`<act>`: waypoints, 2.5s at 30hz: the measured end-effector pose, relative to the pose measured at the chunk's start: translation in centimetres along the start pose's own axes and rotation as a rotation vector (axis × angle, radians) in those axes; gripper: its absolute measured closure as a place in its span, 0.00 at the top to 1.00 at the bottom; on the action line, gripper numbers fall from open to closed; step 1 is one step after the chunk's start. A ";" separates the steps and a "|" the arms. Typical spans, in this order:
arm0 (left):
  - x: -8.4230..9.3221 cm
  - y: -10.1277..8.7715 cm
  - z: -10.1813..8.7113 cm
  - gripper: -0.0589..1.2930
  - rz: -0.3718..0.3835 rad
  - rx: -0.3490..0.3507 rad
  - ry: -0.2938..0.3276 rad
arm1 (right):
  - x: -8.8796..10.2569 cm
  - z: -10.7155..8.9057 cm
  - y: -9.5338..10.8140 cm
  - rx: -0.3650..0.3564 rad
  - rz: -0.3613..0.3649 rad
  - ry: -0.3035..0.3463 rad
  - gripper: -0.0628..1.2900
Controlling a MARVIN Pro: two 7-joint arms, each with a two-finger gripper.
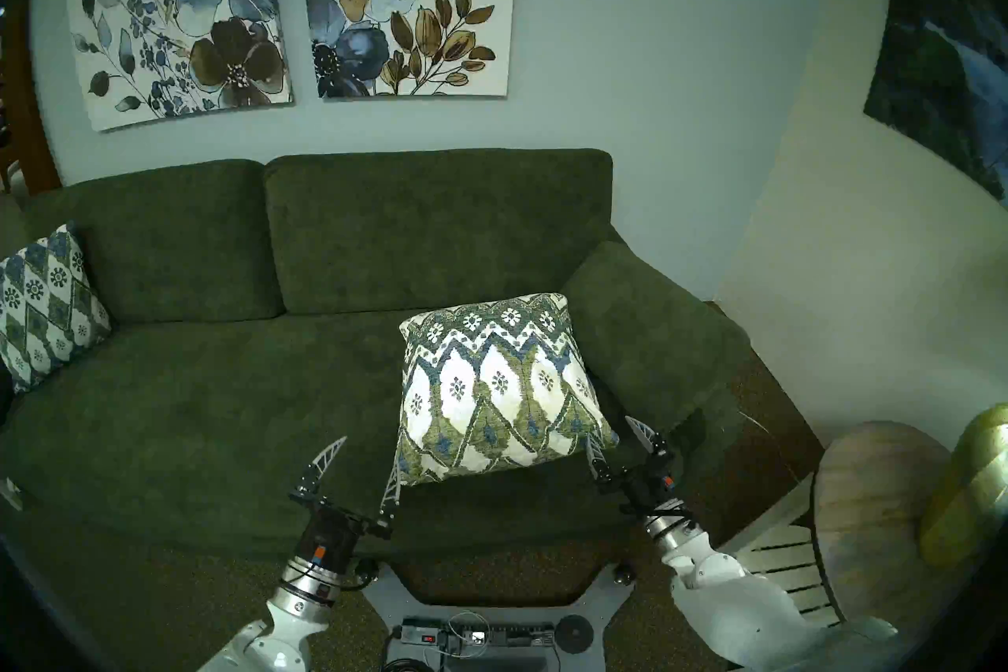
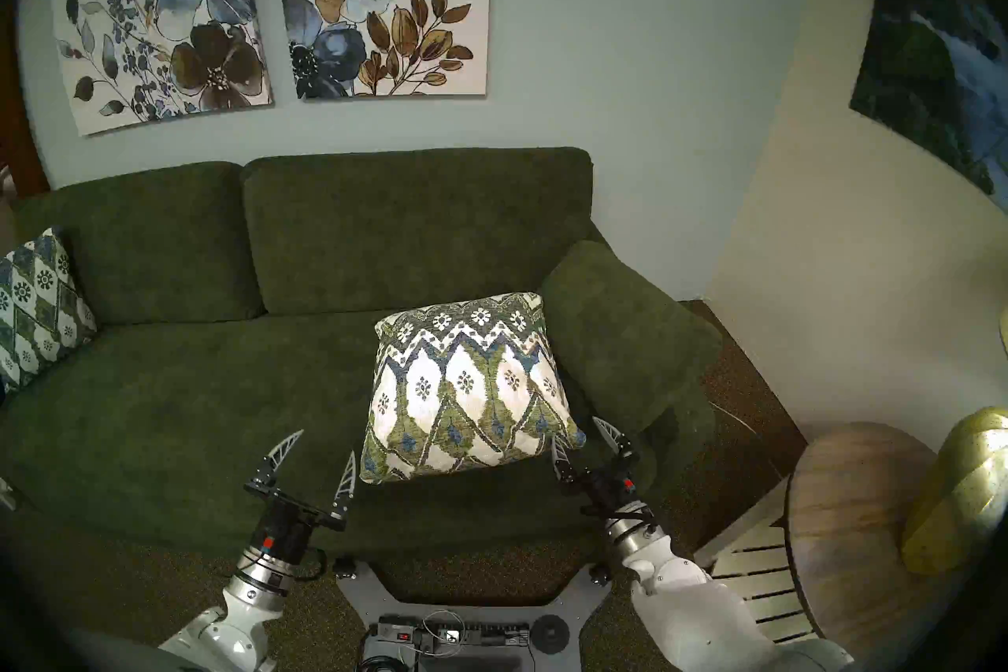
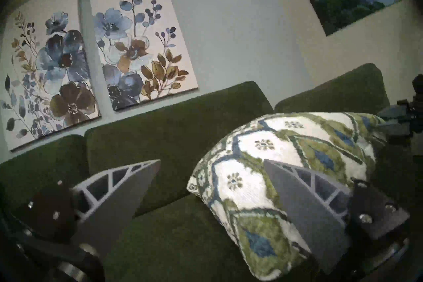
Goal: Fluff a cushion
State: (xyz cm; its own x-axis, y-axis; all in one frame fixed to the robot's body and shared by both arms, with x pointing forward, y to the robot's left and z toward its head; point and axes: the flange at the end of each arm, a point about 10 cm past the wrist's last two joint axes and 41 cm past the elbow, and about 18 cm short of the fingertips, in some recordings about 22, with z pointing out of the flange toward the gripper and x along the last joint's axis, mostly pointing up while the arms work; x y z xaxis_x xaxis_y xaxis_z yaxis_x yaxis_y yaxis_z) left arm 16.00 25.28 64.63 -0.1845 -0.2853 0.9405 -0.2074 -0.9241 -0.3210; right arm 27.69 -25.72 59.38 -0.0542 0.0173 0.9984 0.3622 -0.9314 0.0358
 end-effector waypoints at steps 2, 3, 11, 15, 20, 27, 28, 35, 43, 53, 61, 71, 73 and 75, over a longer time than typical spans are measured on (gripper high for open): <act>-0.8 0.2 -0.3 0.94 -0.005 -0.004 -0.034 | -0.1 0.1 -0.1 0.003 0.005 -0.001 0.95; -1.2 0.3 -0.3 0.94 -0.007 -0.004 -0.049 | -0.1 0.1 -0.2 0.005 0.007 -0.002 0.95; -3.4 0.0 1.8 0.94 -0.017 0.001 -0.142 | -0.8 0.0 -1.1 0.021 0.029 -0.015 0.95; -3.7 0.7 3.6 0.94 -0.033 -0.017 -0.162 | -0.8 0.3 -1.7 0.032 0.039 -0.012 0.95; -3.9 2.4 5.5 0.94 -0.064 -0.056 -0.175 | -0.7 0.7 -2.2 0.043 0.050 -0.002 0.95; -4.9 4.6 7.1 0.94 -0.113 -0.100 -0.207 | -0.8 0.8 -2.2 0.043 0.058 0.002 0.95; -5.1 4.7 7.3 0.94 -0.118 -0.103 -0.212 | -0.7 0.8 -2.1 0.044 0.059 0.003 0.95; -6.2 4.0 8.3 0.94 -0.118 -0.102 -0.215 | -0.6 1.0 -2.2 0.056 0.065 0.015 0.95; -7.8 2.0 9.4 0.94 -0.081 -0.106 -0.232 | -1.8 0.3 -4.4 0.100 0.088 -0.022 0.95; -10.0 1.3 9.1 0.94 -0.051 -0.135 -0.268 | -2.9 -0.5 -5.6 0.111 0.109 -0.060 0.95; -10.3 1.5 9.7 0.94 -0.058 -0.126 -0.248 | -2.2 0.3 -4.9 0.106 0.104 -0.028 0.95; -9.9 0.1 11.5 0.07 -0.047 -0.104 -0.197 | -0.7 1.1 -4.5 0.101 0.110 0.040 0.02; -9.7 -0.2 11.9 0.07 -0.044 -0.101 -0.186 | -0.6 1.0 -4.5 0.102 0.112 0.044 0.02; -9.6 -0.7 12.3 0.07 -0.039 -0.096 -0.171 | -0.5 0.9 -4.7 0.104 0.116 0.050 0.02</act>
State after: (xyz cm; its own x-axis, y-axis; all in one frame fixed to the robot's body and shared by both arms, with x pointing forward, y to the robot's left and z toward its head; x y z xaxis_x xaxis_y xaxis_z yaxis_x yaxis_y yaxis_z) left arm 29.74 25.52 57.23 -0.0103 -0.2966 0.9549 -0.3030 -0.9092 -0.2857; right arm 26.84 -21.08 58.73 -0.0516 -0.1083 0.9928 0.4629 -0.8835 -0.0723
